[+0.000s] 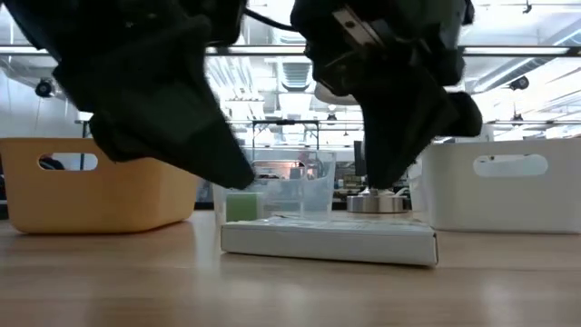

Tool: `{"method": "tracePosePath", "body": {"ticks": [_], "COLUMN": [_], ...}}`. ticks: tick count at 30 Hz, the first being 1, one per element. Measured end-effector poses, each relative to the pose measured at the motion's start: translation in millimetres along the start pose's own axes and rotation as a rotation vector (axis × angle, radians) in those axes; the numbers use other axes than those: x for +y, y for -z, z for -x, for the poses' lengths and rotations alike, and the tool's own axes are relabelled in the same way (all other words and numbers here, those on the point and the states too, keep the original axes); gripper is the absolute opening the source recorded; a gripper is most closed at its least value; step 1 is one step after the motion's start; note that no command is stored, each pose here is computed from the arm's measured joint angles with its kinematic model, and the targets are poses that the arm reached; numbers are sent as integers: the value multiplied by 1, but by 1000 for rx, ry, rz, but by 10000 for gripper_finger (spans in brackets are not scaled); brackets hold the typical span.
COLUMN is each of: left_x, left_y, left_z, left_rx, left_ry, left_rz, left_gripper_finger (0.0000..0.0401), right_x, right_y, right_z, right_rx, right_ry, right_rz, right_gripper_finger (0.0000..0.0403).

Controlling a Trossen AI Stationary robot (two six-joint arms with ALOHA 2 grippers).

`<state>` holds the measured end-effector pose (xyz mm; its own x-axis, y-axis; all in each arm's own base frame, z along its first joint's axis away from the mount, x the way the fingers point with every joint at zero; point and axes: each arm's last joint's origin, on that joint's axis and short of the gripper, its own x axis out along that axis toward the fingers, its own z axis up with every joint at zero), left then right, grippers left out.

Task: Pick and place items into bin
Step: Put the card reader box into the white bin

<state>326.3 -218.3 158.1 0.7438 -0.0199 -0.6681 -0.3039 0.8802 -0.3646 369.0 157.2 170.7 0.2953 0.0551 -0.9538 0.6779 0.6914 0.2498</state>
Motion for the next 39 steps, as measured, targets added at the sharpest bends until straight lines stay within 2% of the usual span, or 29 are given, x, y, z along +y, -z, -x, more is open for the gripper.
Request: {"method": "tracePosePath", "body": {"ticks": [4, 8, 13, 19, 26, 34, 39], "left_x": [-4, -5, -7, -4, -5, -6, -2], "left_y": [-6, -6, -8, -16, -16, -16, -15], "left_z": [-18, -40, -53, -55, -43, -32, -33], "left_rx": [-12, 4, 2, -20, 16, 7, 3], "left_ry": [-14, -57, -79, -97, -125, -129, -143], "left_rz": [115, 164, 224, 238, 259, 251, 250], "left_gripper_finger": [0, 0, 0, 0, 0, 0, 0], "right_x": [-7, -15, -15, -16, -22, -26, -31], "right_y": [1, 3, 3, 5, 5, 5, -2], "right_z": [-7, -12, -9, -3, -4, -20, -32], "right_rx": [2, -16, -26, -103, -141, -99, -27], "right_ry": [18, 60, 58, 103, 198, 271, 261], "right_rz": [34, 48, 97, 186, 384, 705, 756], "right_gripper_finger": [8, 8, 8, 8, 8, 8, 8]}}
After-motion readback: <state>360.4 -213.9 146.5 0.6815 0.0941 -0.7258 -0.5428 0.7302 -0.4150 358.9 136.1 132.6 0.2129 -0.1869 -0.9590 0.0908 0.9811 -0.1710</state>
